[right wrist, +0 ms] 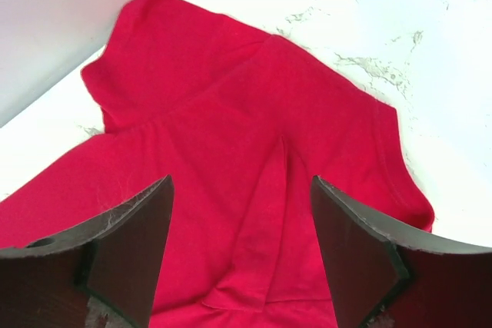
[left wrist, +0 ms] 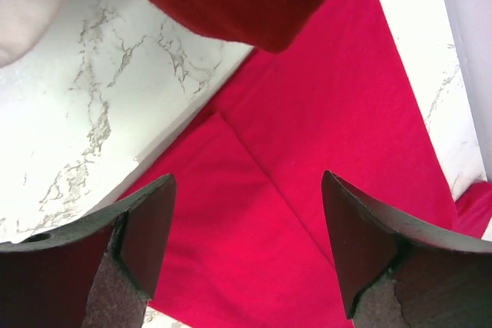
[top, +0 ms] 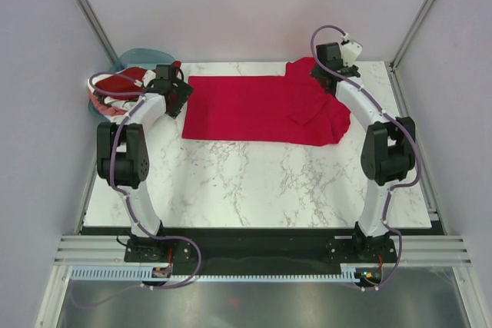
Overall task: Fold and stack the t-shirts
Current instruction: Fold the tshirt
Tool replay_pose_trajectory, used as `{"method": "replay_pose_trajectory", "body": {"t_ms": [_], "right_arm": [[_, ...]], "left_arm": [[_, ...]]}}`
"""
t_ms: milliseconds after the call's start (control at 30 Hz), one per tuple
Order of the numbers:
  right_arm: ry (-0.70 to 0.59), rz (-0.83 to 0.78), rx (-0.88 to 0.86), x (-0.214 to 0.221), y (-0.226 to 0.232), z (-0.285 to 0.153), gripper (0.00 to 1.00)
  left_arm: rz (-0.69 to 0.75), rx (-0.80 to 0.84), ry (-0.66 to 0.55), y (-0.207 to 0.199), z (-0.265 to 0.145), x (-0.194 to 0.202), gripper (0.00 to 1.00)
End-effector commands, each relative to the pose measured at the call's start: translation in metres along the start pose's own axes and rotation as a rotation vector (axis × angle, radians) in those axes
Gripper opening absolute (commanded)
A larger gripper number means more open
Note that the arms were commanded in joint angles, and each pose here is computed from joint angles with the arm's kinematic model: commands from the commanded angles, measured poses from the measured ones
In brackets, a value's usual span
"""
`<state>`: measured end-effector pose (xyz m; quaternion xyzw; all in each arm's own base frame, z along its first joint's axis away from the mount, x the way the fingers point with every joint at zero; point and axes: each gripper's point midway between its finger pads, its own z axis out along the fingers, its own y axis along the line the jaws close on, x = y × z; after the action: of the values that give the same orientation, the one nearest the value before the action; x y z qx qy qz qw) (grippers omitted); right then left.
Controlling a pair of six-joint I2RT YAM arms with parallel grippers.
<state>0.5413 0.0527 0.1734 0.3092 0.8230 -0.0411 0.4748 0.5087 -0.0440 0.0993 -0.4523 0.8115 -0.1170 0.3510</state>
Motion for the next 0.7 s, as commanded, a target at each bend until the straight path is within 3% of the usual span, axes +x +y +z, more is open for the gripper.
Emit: {"method": "replay_pose_trajectory", "body": {"t_ms": [0, 167, 400, 667], "right_arm": [[-0.064, 0.029, -0.053, -0.03, 0.005, -0.022, 0.79], [-0.05, 0.017, -0.059, -0.013, -0.032, -0.056, 0.72], [0.049, 0.023, -0.076, 0.055, -0.094, -0.092, 0.61], [0.162, 0.044, -0.16, 0.124, -0.118, -0.098, 0.56]], "left_arm": [[0.039, 0.033, -0.075, -0.01, -0.024, -0.021, 0.83], [0.029, 0.078, -0.06, 0.002, -0.068, -0.013, 0.76], [0.015, -0.001, 0.081, 0.082, -0.082, 0.052, 0.68], [0.037, 0.007, 0.124, 0.13, -0.094, 0.09, 0.59]]}}
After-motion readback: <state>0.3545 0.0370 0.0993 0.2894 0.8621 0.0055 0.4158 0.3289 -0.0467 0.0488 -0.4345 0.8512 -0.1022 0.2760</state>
